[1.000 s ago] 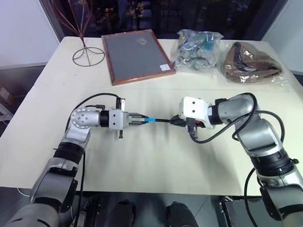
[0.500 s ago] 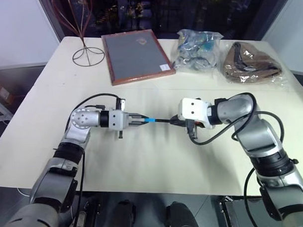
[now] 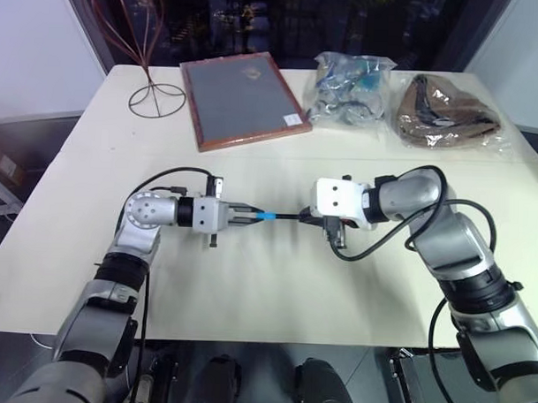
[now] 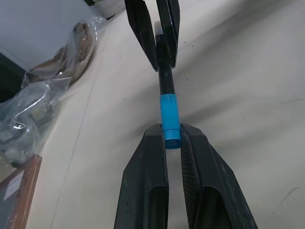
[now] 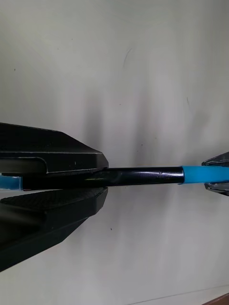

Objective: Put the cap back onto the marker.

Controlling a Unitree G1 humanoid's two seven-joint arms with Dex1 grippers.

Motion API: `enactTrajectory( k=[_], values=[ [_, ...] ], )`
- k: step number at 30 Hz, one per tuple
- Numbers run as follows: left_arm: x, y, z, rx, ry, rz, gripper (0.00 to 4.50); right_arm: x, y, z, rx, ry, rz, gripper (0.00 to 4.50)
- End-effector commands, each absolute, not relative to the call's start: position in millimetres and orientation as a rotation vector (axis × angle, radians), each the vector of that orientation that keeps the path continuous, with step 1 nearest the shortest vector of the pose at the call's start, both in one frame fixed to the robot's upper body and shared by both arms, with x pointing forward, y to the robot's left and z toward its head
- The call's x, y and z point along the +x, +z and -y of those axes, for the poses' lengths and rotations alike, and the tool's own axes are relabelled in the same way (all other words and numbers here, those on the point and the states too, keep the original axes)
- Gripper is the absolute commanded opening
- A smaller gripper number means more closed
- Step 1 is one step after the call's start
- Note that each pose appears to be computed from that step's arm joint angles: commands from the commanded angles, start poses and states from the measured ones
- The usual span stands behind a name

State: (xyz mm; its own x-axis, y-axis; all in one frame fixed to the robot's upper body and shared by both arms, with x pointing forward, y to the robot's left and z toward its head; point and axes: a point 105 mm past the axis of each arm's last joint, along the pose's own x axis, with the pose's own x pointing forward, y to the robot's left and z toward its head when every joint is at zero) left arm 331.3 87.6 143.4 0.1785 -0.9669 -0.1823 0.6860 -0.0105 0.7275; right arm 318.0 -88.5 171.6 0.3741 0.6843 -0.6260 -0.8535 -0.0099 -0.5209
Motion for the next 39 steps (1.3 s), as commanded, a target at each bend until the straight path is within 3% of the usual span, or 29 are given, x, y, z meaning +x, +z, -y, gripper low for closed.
enactTrajectory(
  k=[1,15,19,24,35,39],
  values=[
    [315,168,-50,0.829,-1.443,0.635,0.00,285,189,37,-1.038,1.445,0.036,0.06],
    [318,162,-63,0.808,-1.394,0.565,0.00,295,185,66,-1.038,1.372,-0.028,0.06],
    [318,161,-63,0.808,-1.389,0.554,1.78,296,185,67,-1.037,1.371,-0.026,0.00],
    [317,158,-72,0.825,-1.377,0.534,4.43,302,189,74,-1.035,1.339,-0.035,0.00],
    [321,170,-104,0.732,-1.225,0.441,4.48,322,194,124,-1.007,1.152,-0.115,0.00],
    [332,181,-117,0.578,-1.083,0.386,4.48,327,198,140,-0.850,1.001,-0.138,0.00]
  ],
)
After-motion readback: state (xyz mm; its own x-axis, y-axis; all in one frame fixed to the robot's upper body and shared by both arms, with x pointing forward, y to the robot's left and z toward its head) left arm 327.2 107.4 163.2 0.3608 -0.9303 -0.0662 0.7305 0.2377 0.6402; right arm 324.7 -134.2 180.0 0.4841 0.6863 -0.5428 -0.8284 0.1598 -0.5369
